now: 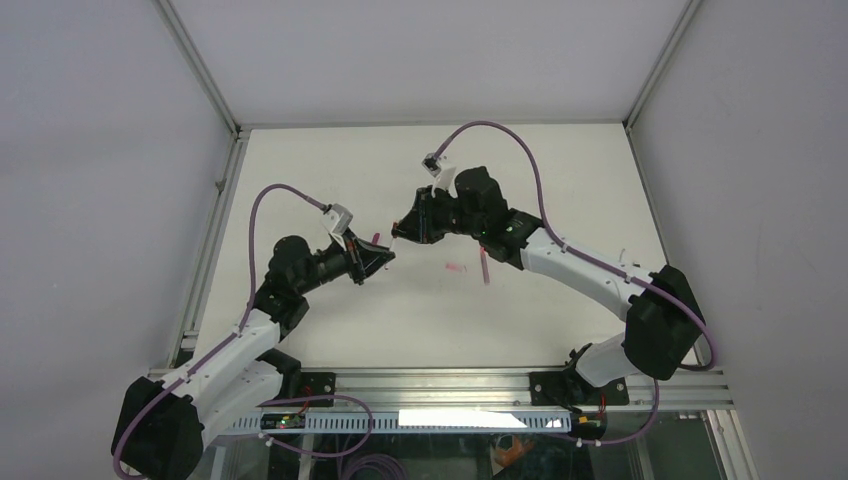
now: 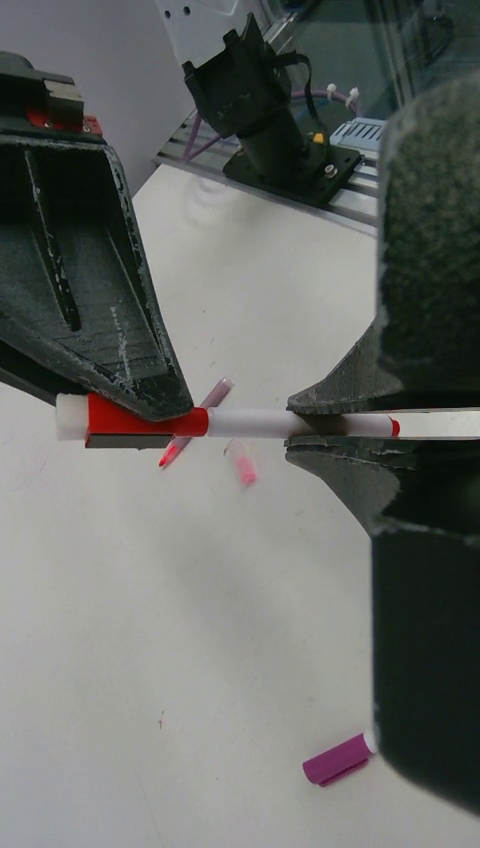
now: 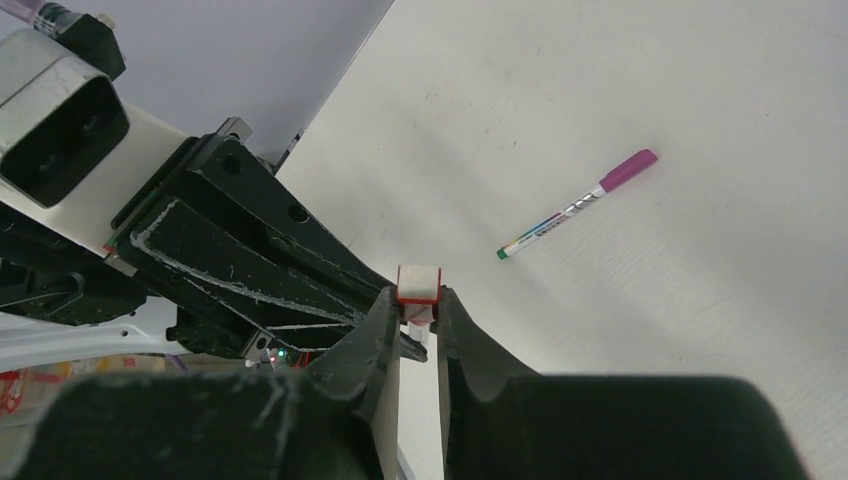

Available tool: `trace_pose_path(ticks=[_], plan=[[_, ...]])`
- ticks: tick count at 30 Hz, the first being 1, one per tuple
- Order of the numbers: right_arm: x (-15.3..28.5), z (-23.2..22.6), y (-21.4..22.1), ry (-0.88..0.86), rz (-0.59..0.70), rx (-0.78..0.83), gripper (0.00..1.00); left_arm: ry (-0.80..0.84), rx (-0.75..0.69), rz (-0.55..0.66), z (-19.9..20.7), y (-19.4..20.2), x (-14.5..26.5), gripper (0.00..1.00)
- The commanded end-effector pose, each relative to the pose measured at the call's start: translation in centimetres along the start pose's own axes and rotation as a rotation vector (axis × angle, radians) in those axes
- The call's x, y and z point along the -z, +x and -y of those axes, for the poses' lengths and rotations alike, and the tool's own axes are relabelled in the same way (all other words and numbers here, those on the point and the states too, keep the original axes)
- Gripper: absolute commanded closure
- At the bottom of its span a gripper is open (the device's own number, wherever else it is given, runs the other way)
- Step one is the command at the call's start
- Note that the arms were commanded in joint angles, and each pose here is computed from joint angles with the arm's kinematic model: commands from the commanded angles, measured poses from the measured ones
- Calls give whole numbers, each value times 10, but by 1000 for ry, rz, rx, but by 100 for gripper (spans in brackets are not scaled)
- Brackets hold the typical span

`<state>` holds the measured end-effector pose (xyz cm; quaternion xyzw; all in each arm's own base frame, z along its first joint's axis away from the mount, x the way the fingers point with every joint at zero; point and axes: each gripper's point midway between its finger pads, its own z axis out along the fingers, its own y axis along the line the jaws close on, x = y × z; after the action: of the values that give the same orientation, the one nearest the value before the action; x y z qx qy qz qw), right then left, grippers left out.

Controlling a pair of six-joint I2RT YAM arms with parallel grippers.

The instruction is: Insert the pens into the pen caps

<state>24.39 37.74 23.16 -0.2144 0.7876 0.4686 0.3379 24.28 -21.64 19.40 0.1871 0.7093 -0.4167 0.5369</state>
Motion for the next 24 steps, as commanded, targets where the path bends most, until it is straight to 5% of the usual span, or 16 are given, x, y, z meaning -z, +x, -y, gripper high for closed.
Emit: trace_pose_path(ticks=[1,13,24], plan=[[3,-6,43,8,-155,-9,100,-145,-124,271,-16,-87,-2,100],[-9,7,70,81,-195,-49,100,-160,-149,445,-13,-136,-3,100],[-17,19,93,155,-249,-120,100,-172,-144,477,-17,-148,-13,100]])
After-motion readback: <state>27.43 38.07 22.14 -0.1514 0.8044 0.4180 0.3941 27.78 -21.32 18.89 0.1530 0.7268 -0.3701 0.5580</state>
